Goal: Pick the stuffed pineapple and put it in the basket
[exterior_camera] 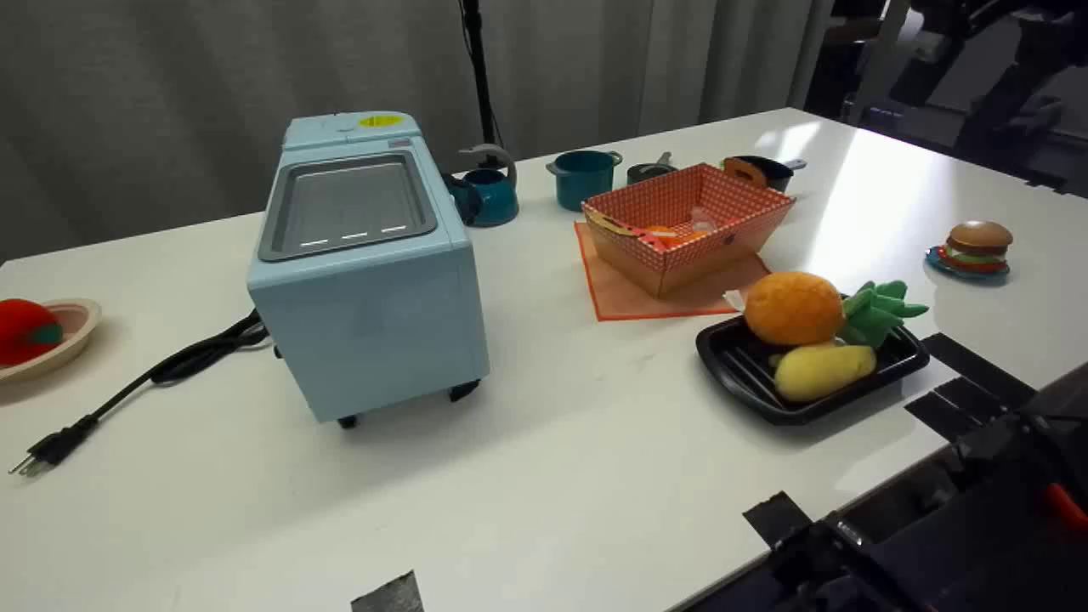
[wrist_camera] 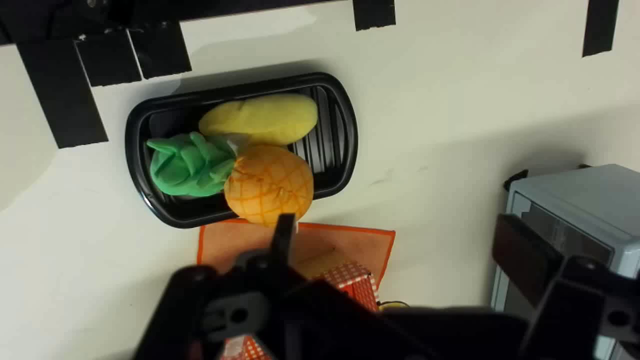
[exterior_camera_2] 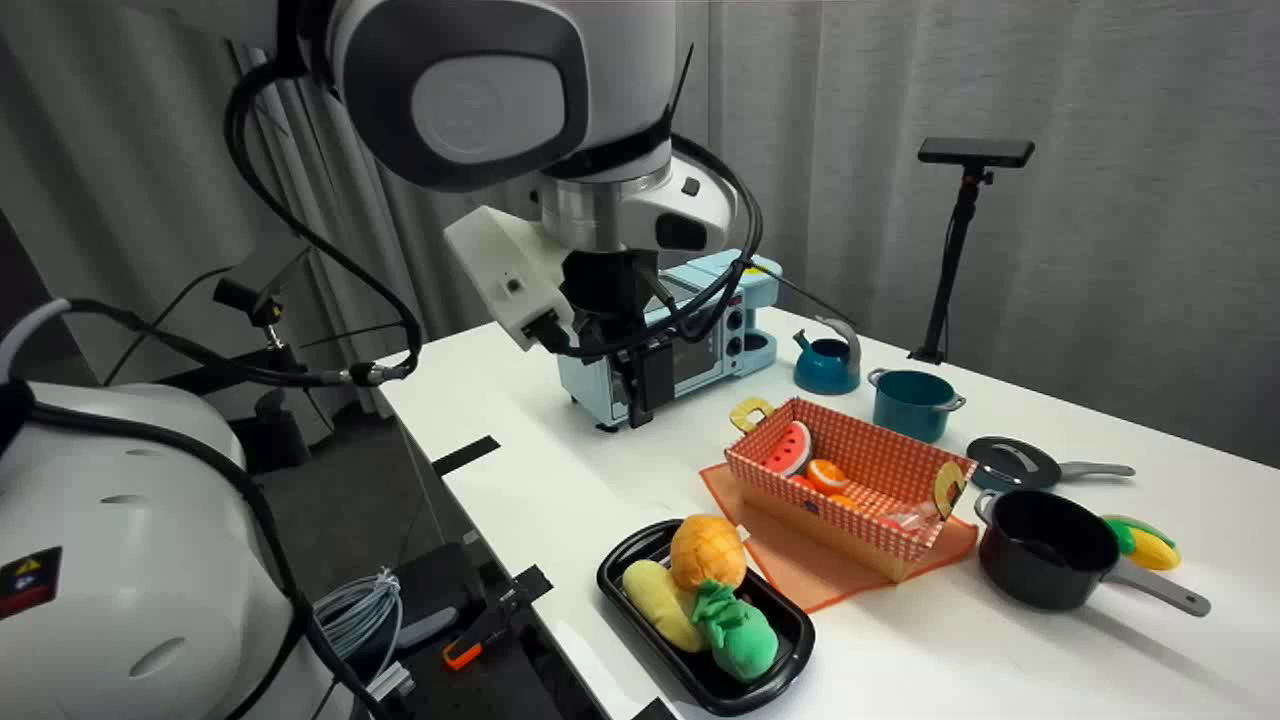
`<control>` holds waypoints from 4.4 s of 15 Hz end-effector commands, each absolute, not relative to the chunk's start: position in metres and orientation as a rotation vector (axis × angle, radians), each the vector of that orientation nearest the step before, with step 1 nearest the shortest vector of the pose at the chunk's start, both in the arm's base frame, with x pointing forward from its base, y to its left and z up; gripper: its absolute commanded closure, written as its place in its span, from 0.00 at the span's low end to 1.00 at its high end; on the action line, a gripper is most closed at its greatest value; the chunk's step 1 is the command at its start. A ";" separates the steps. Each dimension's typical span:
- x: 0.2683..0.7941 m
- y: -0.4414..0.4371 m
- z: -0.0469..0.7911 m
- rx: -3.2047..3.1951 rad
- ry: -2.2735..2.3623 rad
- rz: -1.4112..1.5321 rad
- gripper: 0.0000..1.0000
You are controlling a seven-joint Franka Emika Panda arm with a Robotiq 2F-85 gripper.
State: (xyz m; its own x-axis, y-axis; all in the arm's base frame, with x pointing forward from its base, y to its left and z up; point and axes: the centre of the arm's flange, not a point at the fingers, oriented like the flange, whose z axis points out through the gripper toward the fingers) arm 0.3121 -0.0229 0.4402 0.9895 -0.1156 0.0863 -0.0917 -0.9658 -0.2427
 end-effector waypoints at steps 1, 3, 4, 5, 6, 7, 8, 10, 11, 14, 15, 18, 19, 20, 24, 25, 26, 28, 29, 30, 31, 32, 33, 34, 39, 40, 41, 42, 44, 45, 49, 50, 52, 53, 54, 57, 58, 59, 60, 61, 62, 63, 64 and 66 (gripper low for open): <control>0.312 -0.023 0.440 -2.894 0.153 -0.145 0.00; 0.312 -0.023 0.440 -2.894 0.153 -0.145 0.00; 0.312 -0.023 0.440 -2.894 0.153 -0.146 0.00; 0.312 -0.023 0.440 -2.894 0.153 -0.146 0.00; 0.313 -0.023 0.440 -2.894 0.153 -0.146 0.00; 0.313 -0.023 0.440 -2.894 0.153 -0.146 0.00; 0.313 -0.023 0.440 -2.894 0.153 -0.146 0.00; 0.313 -0.023 0.440 -2.894 0.153 -0.146 0.00; 0.313 -0.023 0.440 -2.894 0.153 -0.146 0.00; 0.313 -0.023 0.440 -2.894 0.153 -0.146 0.00; 0.313 -0.023 0.440 -2.894 0.153 -0.146 0.00; 0.317 -0.021 0.437 -2.920 0.125 -0.137 0.00; 0.324 -0.019 0.432 -2.947 0.111 -0.125 0.00; 0.333 -0.016 0.426 -2.967 0.088 -0.107 0.00; 0.373 -0.001 0.390 -3.081 -0.043 -0.008 0.00; 0.387 0.004 0.378 -3.112 -0.076 0.016 0.00; 0.397 0.006 0.367 -3.134 -0.112 0.043 0.00; 0.427 0.020 0.348 -3.186 -0.172 0.100 0.00; 0.439 0.025 0.340 -3.208 -0.198 0.136 0.00; 0.450 0.030 0.333 -3.244 -0.214 0.184 0.00; 0.460 0.031 0.326 -3.272 -0.233 0.214 0.00; 0.468 0.032 0.319 -3.292 -0.246 0.246 0.00; 0.475 0.030 0.310 -3.317 -0.265 0.274 0.00; 0.482 0.025 0.301 -3.343 -0.280 0.295 0.00; 0.502 -0.015 0.262 -3.385 -0.327 0.412 0.00; 0.503 -0.021 0.256 -3.378 -0.318 0.436 0.00; 0.503 -0.028 0.247 -3.362 -0.293 0.464 0.00; 0.502 -0.032 0.240 -3.335 -0.274 0.488 0.00; 0.497 -0.036 0.227 -3.275 -0.249 0.520 0.00; 0.493 -0.035 0.222 -3.241 -0.226 0.518 0.00; 0.486 -0.024 0.219 -3.130 -0.175 0.510 0.00; 0.485 -0.021 0.221 -3.112 -0.165 0.503 0.00; 0.483 -0.018 0.222 -3.067 -0.126 0.493 0.00; 0.481 -0.018 0.221 -3.041 -0.104 0.493 0.00; 0.479 -0.018 0.219 -3.016 -0.080 0.495 0.00; 0.468 -0.023 0.209 -2.978 -0.012 0.522 0.00; 0.465 -0.025 0.206 -2.978 0.008 0.532 0.00; 0.462 -0.027 0.204 -2.974 0.022 0.544 0.00; 0.459 -0.029 0.202 -2.973 0.033 0.554 0.00; 0.456 -0.030 0.201 -2.972 0.038 0.560 0.00; 0.454 -0.032 0.200 -2.970 0.043 0.564 0.25; 0.452 -0.033 0.200 -2.969 0.047 0.567 0.26; 0.451 -0.034 0.199 -2.967 0.049 0.569 0.34; 0.449 -0.034 0.200 -2.968 0.059 0.568 0.49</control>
